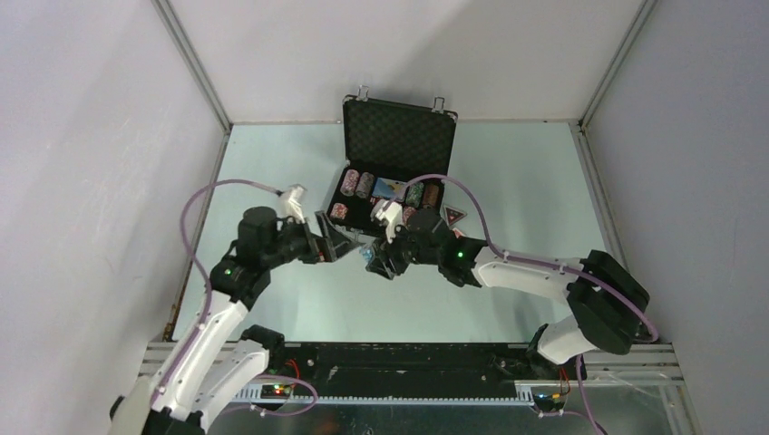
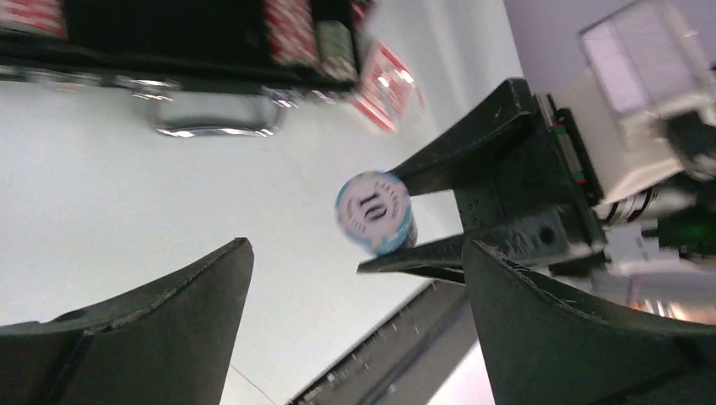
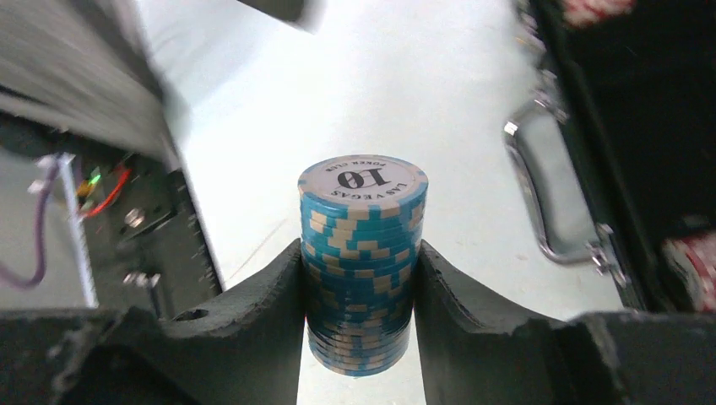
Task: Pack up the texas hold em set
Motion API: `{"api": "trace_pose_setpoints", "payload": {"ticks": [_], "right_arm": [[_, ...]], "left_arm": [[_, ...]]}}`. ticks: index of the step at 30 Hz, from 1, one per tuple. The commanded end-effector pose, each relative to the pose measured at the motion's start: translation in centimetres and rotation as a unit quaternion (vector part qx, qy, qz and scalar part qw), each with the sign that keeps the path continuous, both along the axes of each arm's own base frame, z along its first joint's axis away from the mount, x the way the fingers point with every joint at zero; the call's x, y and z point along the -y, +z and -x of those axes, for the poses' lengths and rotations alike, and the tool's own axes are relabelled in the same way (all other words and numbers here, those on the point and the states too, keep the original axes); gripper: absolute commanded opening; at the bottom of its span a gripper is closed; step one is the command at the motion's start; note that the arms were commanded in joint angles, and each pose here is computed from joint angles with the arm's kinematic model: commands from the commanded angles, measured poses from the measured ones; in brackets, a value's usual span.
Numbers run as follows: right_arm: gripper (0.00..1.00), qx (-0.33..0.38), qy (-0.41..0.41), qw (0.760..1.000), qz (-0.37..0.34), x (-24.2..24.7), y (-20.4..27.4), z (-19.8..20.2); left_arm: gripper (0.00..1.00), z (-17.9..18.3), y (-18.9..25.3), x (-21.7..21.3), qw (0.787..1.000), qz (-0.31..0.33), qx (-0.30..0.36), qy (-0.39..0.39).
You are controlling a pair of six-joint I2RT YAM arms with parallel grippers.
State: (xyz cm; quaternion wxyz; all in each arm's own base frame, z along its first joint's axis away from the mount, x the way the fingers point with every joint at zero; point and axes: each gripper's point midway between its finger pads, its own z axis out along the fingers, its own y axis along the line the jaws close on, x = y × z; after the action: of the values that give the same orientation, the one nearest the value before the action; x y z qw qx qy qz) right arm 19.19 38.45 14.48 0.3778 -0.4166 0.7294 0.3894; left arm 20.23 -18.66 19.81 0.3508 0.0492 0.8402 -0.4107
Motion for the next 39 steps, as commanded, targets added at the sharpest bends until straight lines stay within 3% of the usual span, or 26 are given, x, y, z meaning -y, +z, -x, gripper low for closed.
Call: {"api": "trace_pose_setpoints", "payload": {"ticks": [1,8,20,26,30,39], "right_arm": [[0.07,-0.032,-0.174,0.983,-0.048,-0.5,2.2,-6.5],[0.12,-0.092,-0.351,0.926,-0.102,-1.9,3.7,-12.5],[0.20,-0.114,-0.484,0.860,-0.112,-4.5,1.9,-19.4],[0.21,-0.122,-0.511,0.843,-0.117,-5.4,0.5,-21.1],[0.25,-0.141,-0.525,0.830,-0.125,-5.6,-1.0,-21.7],[0.28,-0.149,-0.534,0.823,-0.121,-5.9,-3.5,-22.6]], "left_arm": [[1.00,-2.7,-0.2,-5.9,0.984,-0.055,0.025,0.169],[1.00,-3.0,-0.5,-10.5,0.951,-0.090,0.068,0.287],[1.00,-3.0,-0.3,-10.1,0.952,-0.063,0.094,0.285],[0.99,-3.3,0.1,-10.8,0.943,-0.050,0.102,0.313],[0.92,-3.3,-0.3,-11.8,0.932,-0.045,0.088,0.348],[0.88,-3.1,-0.7,-12.5,0.924,-0.046,0.073,0.372]]}}
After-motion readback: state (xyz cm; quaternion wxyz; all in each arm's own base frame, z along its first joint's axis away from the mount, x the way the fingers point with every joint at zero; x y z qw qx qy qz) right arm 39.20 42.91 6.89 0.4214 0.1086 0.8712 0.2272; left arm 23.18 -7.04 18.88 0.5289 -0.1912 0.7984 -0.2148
